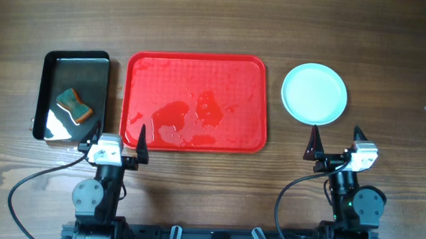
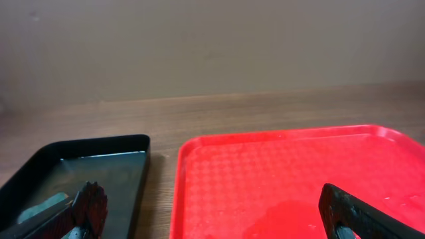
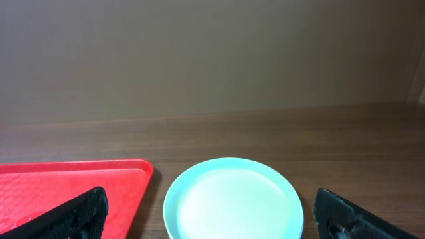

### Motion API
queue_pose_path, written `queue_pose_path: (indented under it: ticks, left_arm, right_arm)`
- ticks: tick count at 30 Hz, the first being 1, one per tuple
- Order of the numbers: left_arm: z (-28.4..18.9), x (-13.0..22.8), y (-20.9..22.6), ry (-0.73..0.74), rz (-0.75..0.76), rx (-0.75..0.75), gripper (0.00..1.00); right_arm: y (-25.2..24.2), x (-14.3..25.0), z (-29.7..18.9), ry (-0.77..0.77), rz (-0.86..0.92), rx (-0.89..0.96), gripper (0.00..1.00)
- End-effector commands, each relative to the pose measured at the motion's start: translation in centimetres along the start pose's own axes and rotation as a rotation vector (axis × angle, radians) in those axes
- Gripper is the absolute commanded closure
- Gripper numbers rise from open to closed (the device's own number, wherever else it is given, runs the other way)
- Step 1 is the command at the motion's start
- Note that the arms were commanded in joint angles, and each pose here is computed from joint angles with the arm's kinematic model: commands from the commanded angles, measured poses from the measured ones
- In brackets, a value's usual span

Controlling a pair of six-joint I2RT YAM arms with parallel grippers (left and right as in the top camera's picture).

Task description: Clean dirty plates on tray and stack at the side

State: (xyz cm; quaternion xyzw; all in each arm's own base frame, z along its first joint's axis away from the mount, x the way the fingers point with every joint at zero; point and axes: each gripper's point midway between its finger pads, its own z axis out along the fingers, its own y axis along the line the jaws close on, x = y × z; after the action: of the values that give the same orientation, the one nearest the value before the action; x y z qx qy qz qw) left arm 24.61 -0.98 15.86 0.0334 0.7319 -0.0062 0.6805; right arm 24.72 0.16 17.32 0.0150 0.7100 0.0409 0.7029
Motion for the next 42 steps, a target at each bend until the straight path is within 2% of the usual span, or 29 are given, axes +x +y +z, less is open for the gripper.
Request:
queue_pose_path:
  ticks: [1, 8, 11, 42]
  left_arm:
    - [0.0, 0.3, 0.8, 0.006, 0.042, -0.043, 0.0]
    - [-0.1, 0.2, 2.1, 0.006, 0.037, -0.113, 0.0]
    - [-0.3, 0.2, 3.1, 0.0, -0.014, -0.173, 0.0]
    - [-0.2, 0.0, 2.7, -0.007, -0.012, -0.156, 0.0]
  right_arm:
    - [-0.4, -0.3, -0.1, -0.013, 0.009, 0.019, 0.0]
    - [-0.4, -0.3, -0.1, -0.013, 0.008, 0.019, 0.0]
    - [-0.4, -0.3, -0.1, -0.013, 0.008, 0.019, 0.0]
    - [-0.4, -0.3, -0.1, -0.013, 0.008, 0.019, 0.0]
